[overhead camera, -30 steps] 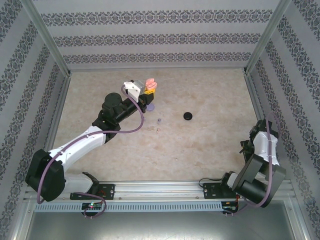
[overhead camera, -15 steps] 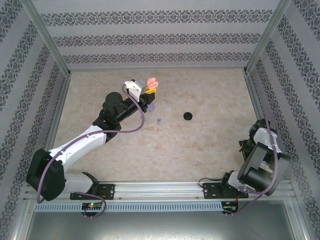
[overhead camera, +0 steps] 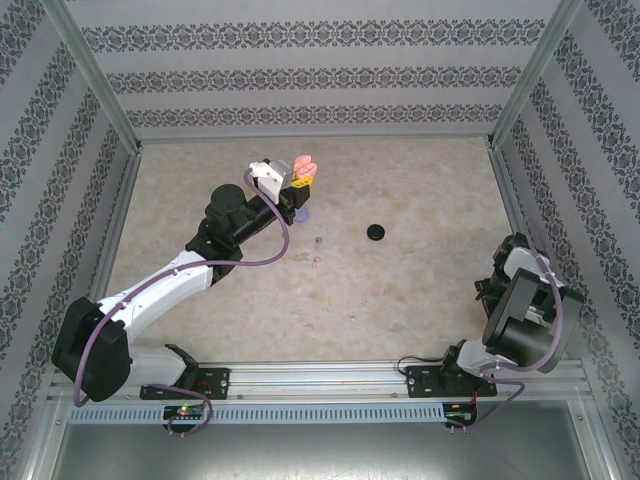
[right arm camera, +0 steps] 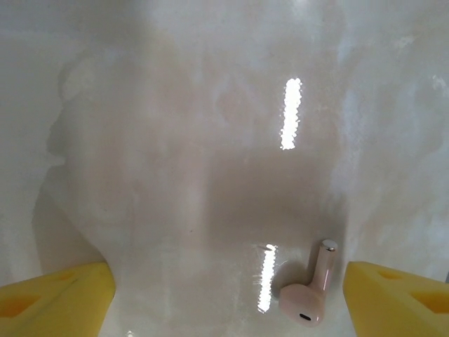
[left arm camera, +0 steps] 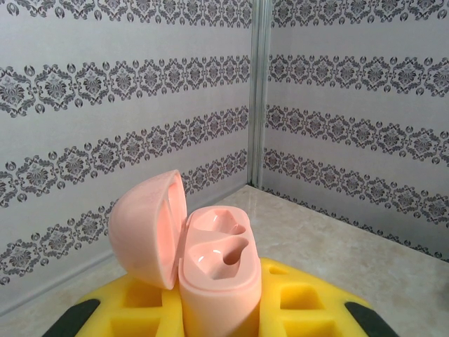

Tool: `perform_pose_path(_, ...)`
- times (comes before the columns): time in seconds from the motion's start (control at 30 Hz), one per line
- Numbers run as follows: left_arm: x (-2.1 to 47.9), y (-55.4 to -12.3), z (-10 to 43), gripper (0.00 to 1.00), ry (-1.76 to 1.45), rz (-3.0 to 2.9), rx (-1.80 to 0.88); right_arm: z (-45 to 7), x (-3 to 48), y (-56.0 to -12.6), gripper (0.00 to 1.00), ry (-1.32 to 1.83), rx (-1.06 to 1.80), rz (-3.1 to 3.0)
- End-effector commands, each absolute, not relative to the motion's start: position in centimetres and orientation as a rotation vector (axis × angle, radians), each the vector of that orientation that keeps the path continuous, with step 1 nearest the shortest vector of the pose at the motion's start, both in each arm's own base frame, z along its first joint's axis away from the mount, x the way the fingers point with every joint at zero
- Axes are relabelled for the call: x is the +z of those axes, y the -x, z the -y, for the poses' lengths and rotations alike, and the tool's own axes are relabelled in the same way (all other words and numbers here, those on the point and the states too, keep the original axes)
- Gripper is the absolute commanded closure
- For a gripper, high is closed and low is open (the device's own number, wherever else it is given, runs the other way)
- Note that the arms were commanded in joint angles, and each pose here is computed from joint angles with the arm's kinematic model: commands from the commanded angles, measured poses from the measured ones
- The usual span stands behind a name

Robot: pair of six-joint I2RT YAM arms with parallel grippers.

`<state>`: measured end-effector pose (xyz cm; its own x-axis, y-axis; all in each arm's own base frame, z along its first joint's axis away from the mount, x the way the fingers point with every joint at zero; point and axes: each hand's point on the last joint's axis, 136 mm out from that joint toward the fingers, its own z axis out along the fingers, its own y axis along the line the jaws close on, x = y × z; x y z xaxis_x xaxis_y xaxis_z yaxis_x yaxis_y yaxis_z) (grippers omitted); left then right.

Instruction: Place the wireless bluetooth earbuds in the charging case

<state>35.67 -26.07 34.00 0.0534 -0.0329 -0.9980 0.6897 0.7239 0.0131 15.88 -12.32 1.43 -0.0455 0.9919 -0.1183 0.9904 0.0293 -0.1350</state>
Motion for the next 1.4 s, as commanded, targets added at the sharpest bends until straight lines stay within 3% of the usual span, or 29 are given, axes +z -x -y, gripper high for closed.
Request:
perform_pose_path(0.0, 35.9, -35.4, 26.5, 1.00, -0.596, -1.369, -0.590, 11.3, 1.4, -18.1, 0.14, 2.156, 0.191, 2.297)
perform_pose_path(0.57, 36.4, -35.2, 26.8, 1.00, -0.594, -1.361, -0.620, 7.5, 3.6, -21.4, 0.16, 2.221, -0.153, 2.427)
perform_pose_path(1.07, 36.7, -34.8, 26.6, 1.00, -0.597, -1.356, -0.618, 8.7, 2.3, -17.3, 0.15, 2.256, 0.009, 2.322)
perform_pose_path(1.37, 36.6, -35.1, 26.8, 1.00, -0.598, -1.360, -0.618, 8.8, 1.0, -17.0, 0.15, 2.227, 0.016, 2.317)
